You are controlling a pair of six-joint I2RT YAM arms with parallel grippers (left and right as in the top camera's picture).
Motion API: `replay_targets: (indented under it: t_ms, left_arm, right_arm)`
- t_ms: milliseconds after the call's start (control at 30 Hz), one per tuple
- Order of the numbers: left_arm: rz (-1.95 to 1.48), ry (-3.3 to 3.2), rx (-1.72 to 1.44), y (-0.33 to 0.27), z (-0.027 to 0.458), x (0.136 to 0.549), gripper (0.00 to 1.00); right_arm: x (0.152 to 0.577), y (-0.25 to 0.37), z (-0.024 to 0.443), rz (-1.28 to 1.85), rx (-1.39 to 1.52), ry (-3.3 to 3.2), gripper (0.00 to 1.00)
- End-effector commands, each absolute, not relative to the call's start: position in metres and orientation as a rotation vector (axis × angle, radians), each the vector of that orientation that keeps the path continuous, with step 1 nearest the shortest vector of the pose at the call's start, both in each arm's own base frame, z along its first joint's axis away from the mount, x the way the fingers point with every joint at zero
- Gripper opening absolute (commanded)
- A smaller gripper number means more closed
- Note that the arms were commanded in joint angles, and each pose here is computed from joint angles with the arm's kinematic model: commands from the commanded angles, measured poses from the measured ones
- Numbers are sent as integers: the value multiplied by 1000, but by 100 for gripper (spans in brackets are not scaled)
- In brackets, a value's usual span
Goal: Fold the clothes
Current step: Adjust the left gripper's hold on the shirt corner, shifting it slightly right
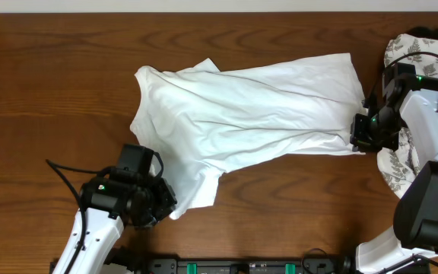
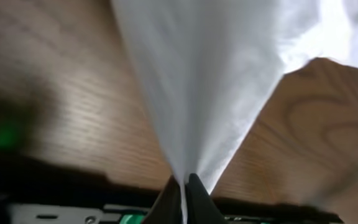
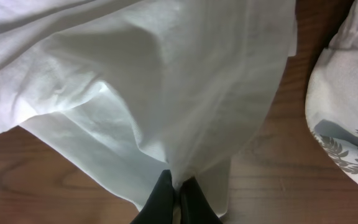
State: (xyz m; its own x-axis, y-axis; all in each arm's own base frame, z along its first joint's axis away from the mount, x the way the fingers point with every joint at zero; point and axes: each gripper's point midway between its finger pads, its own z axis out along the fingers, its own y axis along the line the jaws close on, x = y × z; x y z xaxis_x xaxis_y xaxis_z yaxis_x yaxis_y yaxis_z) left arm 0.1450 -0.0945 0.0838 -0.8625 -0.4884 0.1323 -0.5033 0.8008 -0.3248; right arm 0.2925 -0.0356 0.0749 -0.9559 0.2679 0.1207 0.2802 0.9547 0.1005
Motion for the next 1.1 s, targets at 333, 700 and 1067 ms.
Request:
replay_targets:
  t_ms: [333,700,1067]
  left_arm:
    - [378,-2906,940,-76,65,132,6]
    - [345,-2872,952,-73,51,121,6]
    - [360,-2885,908,-75,52,122,86]
  right_arm:
    - [292,-36,78,-161,-418,-3011,1]
    - [294,-37,77,-161,-418,-3018,1]
    - [294,-37,77,-161,-418,-3018,1]
